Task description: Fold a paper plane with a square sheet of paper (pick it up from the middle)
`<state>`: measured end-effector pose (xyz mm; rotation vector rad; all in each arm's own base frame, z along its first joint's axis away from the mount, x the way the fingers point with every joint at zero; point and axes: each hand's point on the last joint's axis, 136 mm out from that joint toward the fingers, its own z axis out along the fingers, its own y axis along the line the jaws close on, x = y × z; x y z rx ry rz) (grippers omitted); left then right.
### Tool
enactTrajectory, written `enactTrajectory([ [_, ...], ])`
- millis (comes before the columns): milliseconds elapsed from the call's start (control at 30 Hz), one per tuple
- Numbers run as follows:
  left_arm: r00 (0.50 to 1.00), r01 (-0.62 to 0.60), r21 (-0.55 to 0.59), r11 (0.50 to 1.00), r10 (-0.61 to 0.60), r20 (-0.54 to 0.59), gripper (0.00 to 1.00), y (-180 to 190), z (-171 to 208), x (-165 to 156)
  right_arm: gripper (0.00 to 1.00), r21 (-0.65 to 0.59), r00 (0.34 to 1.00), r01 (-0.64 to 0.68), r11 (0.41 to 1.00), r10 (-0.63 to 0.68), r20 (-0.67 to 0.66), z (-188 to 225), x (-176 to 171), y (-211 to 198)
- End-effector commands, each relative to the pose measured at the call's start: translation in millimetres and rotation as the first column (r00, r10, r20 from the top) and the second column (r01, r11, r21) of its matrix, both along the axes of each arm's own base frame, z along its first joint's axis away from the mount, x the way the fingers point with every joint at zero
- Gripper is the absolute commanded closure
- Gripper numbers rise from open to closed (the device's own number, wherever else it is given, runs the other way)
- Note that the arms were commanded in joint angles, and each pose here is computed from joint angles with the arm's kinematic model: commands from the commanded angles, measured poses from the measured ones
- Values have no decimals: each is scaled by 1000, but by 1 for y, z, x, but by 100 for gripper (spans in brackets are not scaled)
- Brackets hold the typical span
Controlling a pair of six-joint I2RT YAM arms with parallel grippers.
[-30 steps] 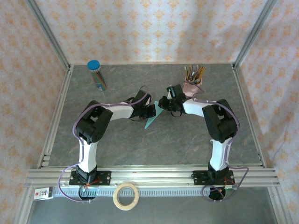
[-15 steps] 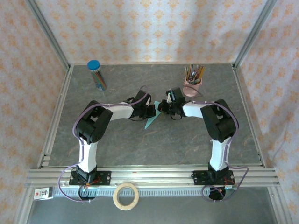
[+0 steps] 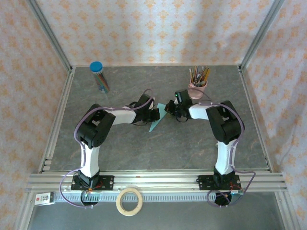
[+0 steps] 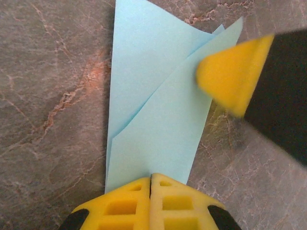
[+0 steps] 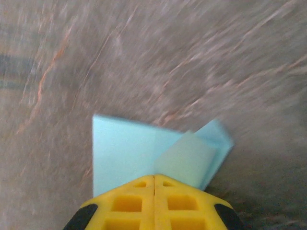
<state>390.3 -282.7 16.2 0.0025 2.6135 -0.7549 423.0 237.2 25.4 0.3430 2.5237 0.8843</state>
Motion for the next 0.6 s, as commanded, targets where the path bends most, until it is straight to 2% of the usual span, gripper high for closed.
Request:
enactTrajectory([
  [0, 968, 2, 253, 967, 61, -244, 100, 60, -75, -60, 94, -66, 990, 140, 988, -139, 16, -12, 19, -36],
  [333, 970, 10, 243, 970, 49, -237, 100, 58, -72, -60, 94, -155, 977, 211, 965, -211, 17, -18, 33, -52],
  [567, 973, 10, 230, 973, 44, -225, 100, 54, -66, -55, 94, -175, 968, 249, 952, -244, 53, -2, 44, -58],
])
